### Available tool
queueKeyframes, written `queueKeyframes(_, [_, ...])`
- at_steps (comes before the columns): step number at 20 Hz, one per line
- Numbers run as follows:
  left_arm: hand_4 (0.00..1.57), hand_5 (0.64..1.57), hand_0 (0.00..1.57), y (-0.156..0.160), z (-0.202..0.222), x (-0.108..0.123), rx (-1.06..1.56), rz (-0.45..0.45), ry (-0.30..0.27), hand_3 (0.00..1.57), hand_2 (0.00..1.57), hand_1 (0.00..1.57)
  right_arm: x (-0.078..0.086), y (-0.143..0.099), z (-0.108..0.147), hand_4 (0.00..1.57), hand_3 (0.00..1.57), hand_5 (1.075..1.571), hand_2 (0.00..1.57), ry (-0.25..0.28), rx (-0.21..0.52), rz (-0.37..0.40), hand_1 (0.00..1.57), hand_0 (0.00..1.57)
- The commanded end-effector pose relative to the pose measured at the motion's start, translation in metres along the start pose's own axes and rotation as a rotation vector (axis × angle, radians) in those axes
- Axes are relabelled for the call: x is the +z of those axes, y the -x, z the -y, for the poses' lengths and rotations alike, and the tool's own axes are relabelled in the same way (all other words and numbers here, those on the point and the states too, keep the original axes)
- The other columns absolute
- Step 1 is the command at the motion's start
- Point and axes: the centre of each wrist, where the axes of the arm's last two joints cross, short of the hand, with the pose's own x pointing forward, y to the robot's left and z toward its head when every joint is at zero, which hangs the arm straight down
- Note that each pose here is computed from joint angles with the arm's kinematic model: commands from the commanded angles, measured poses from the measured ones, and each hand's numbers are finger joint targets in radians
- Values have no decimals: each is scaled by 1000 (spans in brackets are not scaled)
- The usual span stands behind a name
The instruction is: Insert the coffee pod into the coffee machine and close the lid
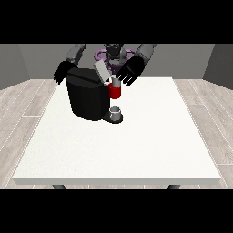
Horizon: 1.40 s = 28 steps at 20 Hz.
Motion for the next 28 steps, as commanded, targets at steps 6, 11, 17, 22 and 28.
queueKeyframes(6, [515, 1571, 1186, -12, 30, -6, 19, -24, 57, 1202, 1269, 1186, -1, 2, 11, 513, 0, 1571, 0, 11, -14, -39, 0, 0])
queueKeyframes(11, [493, 1571, 1208, 5, 9, 0, -16, -25, 35, 1191, 1265, 1208, 3, -1, 7, 499, 0, 1571, 0, 17, -22, 13, 0, 0])
queueKeyframes(17, [481, 1571, 1220, -11, 10, -8, 14, -43, 44, 1167, 1266, 1220, -6, -13, -3, 435, 0, 1571, 0, -14, -10, 25, 0, 0])
queueKeyframes(22, [457, 1571, 1161, 8, 43, 3, -2, -42, 97, 1058, 1195, 1161, 1, -5, 13, 446, 0, 1571, 0, 26, -18, -31, 0, 0])
queueKeyframes(28, [403, 1571, 1085, -5, 16, -3, -57, -8, 55, 956, 1132, 1085, 5, 12, 18, 366, 0, 1571, 0, 52, -8, -17, 0, 0])
